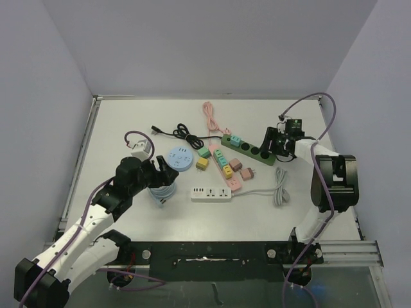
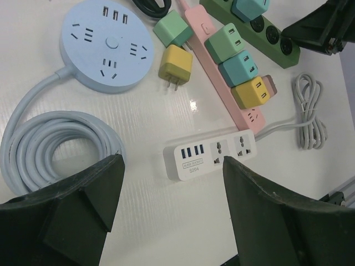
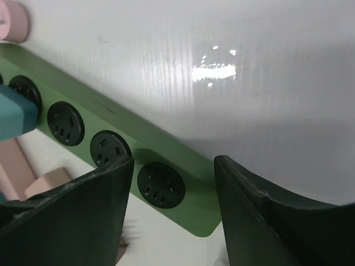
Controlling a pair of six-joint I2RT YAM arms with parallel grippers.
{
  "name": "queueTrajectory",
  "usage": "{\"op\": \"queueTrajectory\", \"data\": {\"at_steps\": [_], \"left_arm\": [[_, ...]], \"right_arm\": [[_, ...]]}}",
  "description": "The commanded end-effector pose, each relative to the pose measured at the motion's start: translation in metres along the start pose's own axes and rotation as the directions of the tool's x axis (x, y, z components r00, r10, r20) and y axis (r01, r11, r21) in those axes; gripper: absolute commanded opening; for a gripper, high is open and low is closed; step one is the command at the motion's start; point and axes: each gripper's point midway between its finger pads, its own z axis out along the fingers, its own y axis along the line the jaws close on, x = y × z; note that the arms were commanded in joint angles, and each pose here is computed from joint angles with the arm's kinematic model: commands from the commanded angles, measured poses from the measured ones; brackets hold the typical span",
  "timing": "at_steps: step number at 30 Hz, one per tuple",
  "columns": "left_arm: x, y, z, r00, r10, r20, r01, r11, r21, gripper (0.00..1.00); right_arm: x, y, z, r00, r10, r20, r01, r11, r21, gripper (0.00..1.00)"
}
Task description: Insert the plug
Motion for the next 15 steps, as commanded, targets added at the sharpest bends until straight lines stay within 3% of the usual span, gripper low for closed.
{"op": "queueTrajectory", "data": {"at_steps": [1, 15], "left_arm": [[-0.034, -0.026, -0.003, 0.996, -0.011, 0.093, 0.003, 0.996, 0.085, 0.70], [-0.034, -0.031, -0.006, 0.996, -0.024, 0.089, 0.015, 0.994, 0.106, 0.69]], "right_arm": [[0.027, 0.043, -0.020, 0.996, 0.068, -0.052, -0.078, 0.974, -0.212, 0.59], [0.052, 0.021, -0.027, 0.993, 0.102, -0.054, -0.106, 0.993, -0.061, 0.51]]}}
